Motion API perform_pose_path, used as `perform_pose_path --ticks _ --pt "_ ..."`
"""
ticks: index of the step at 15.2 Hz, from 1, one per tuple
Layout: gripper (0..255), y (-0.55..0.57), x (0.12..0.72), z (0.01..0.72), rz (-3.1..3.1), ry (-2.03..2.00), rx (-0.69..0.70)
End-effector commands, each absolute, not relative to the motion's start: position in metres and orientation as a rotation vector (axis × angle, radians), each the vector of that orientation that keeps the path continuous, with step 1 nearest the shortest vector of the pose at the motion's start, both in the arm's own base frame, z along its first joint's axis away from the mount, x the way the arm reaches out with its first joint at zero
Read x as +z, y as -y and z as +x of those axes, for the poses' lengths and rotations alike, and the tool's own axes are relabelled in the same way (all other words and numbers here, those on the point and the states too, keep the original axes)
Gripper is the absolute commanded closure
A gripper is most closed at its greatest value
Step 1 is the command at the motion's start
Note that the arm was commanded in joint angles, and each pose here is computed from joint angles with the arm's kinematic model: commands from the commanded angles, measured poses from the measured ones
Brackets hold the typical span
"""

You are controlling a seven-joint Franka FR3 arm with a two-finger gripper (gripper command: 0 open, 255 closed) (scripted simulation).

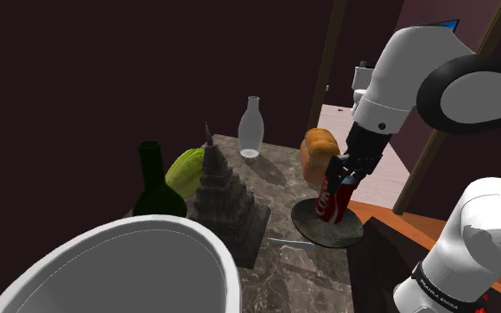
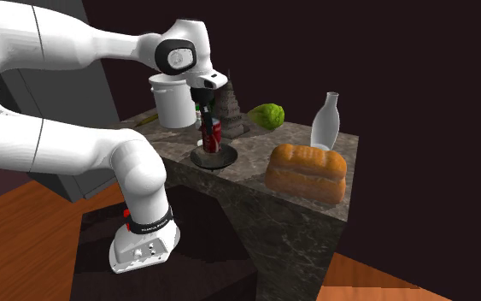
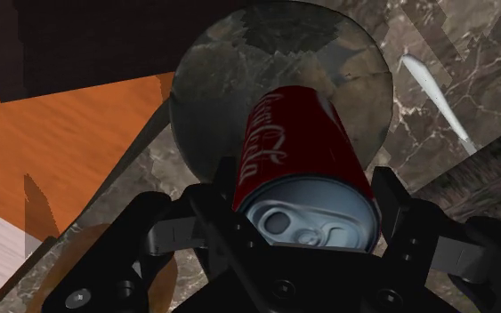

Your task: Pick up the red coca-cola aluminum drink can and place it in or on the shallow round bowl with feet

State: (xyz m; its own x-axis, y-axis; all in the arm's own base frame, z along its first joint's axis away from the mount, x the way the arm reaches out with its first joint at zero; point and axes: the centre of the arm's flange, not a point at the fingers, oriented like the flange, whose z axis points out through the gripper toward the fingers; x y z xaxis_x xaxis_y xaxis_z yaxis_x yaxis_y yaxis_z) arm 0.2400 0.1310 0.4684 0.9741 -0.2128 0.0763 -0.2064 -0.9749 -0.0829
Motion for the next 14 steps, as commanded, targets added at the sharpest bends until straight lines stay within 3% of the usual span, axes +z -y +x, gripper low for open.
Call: perform_pose_path --ticks 1,11,12,14 --pt "255 -0.131 0.458 0.240 -3.047 -0.324 -0.132" --pt "255 -0.131 0.445 0.240 -3.047 -0.324 -0.132" --pt "0 -0.131 0.445 0.240 -3.047 -0.324 -0.132" --pt "0 -0.131 0.445 0.240 -3.047 -0.324 -0.132"
